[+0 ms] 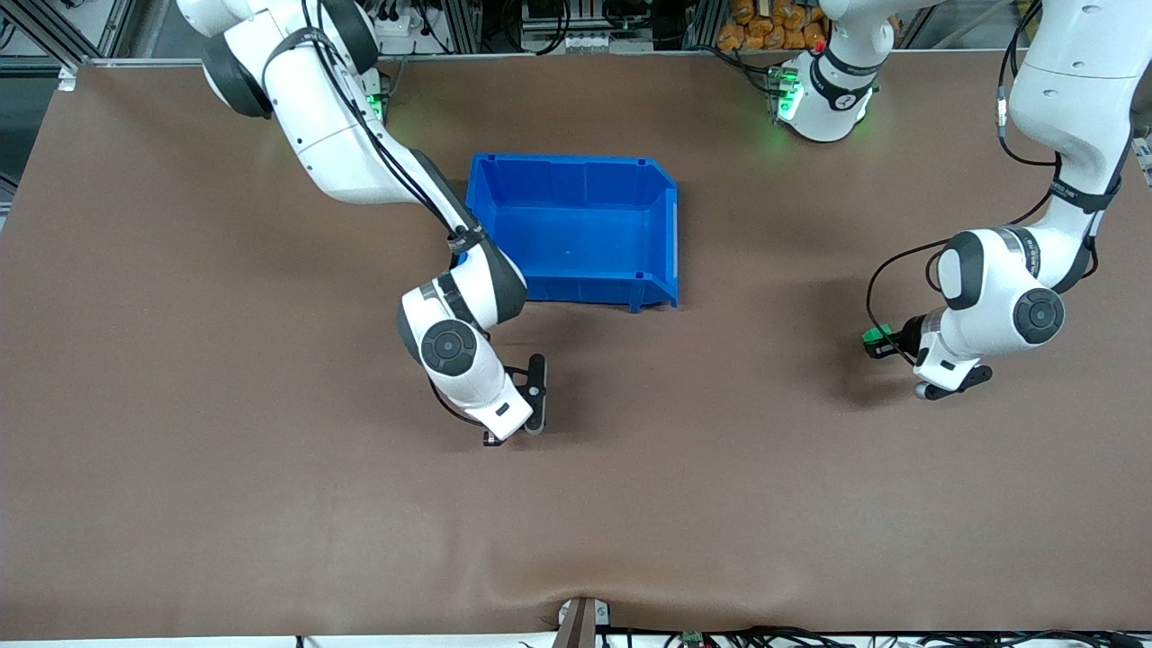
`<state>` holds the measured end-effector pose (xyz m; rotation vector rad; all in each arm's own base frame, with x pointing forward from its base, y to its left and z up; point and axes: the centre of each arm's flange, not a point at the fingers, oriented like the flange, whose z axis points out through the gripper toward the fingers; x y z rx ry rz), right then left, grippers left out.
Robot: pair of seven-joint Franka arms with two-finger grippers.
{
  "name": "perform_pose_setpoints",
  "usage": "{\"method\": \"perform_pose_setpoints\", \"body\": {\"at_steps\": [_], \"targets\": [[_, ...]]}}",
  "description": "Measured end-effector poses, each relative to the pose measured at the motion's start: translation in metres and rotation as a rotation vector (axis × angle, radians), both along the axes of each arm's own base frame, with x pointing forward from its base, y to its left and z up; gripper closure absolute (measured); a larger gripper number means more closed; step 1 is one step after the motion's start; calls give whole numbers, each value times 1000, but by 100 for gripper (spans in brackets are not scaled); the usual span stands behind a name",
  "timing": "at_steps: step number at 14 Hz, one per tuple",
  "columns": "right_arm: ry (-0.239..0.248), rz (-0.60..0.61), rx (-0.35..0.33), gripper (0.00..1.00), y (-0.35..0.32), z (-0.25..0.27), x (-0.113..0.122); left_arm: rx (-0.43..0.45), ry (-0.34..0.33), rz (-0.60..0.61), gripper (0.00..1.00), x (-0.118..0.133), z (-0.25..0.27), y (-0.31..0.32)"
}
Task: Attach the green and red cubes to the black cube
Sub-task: 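Press the red cube against the black cube and open the right gripper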
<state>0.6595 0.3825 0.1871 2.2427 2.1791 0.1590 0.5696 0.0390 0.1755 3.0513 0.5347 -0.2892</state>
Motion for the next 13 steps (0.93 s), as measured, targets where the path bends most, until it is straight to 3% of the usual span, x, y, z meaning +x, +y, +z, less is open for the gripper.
{"method": "perform_pose_setpoints", "body": {"at_steps": [4, 5, 10, 11, 13], "targets": [[-1, -25, -1, 61, 1, -1, 0, 18, -1, 133, 60, 4, 5, -10], [1, -32, 1, 56, 2, -2, -1, 20, 0, 183, 60, 5, 7, -22], [29, -110, -4, 7, 14, -9, -11, 22, 1, 351, 60, 10, 18, -75], [43, -127, -11, 0, 14, -7, -12, 23, 1, 386, 60, 10, 21, -81], [59, -152, -24, 0, 11, 6, -10, 19, -6, 444, 60, 14, 28, -98]]}}
